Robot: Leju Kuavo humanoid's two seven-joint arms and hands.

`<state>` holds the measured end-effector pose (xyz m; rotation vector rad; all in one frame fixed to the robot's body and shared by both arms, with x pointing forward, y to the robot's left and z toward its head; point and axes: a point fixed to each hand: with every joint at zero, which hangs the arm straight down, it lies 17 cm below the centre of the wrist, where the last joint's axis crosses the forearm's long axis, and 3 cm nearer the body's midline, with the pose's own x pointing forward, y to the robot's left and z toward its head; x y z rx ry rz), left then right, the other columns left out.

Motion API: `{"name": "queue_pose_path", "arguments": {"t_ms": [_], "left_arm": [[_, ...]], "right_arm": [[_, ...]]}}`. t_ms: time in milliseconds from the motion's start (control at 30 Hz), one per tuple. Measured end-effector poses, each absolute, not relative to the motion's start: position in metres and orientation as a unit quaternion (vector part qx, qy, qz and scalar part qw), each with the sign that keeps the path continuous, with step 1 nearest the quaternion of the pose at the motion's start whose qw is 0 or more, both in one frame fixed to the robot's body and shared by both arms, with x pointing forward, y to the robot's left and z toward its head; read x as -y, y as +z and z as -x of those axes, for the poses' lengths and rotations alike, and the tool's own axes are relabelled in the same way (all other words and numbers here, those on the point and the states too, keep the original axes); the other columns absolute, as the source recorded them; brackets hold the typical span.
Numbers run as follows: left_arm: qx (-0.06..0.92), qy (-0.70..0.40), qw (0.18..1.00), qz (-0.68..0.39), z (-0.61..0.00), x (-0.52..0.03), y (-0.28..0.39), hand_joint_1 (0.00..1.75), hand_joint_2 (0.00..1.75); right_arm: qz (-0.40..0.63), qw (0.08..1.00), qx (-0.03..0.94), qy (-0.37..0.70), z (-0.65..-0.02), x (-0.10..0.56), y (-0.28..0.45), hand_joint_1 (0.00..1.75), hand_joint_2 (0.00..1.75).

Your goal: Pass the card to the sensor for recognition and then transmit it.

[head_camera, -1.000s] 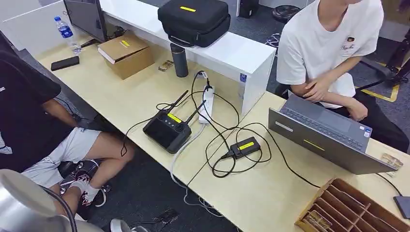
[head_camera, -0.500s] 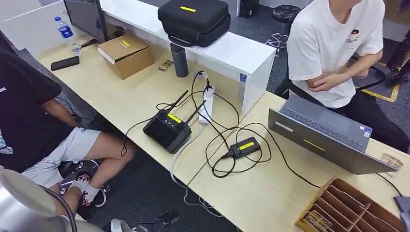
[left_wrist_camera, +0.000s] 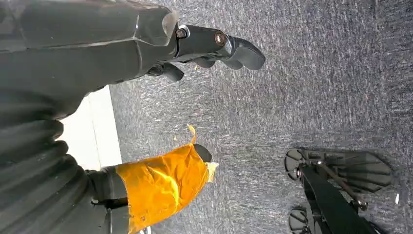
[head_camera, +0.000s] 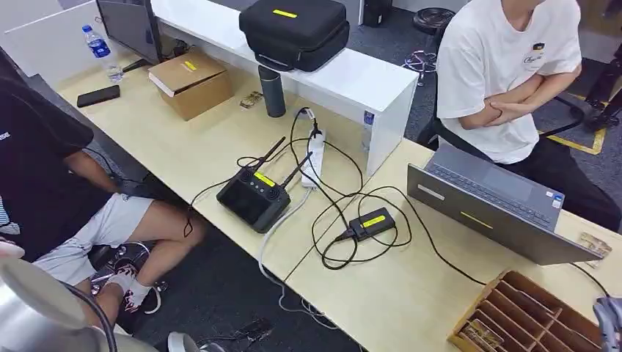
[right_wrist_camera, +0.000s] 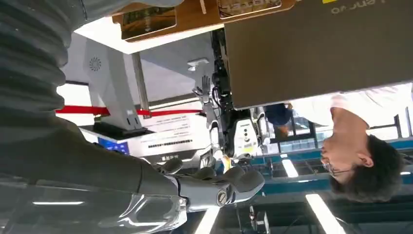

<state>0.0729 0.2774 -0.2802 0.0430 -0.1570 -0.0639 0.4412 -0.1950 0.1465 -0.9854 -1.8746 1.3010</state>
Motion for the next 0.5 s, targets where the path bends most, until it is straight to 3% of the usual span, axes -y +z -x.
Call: {"name": "queue_pose_path", "arguments": {"t_ms": [500], "left_arm": [[0.078,-0.032,0.996,-0.021,-0.073,-0.277,-0.28,0.0,1.75]], "right_arm": [[0.37,0.333,0.695,0.52,-0.456,0.182,0.132,0.0,1.75]]}}
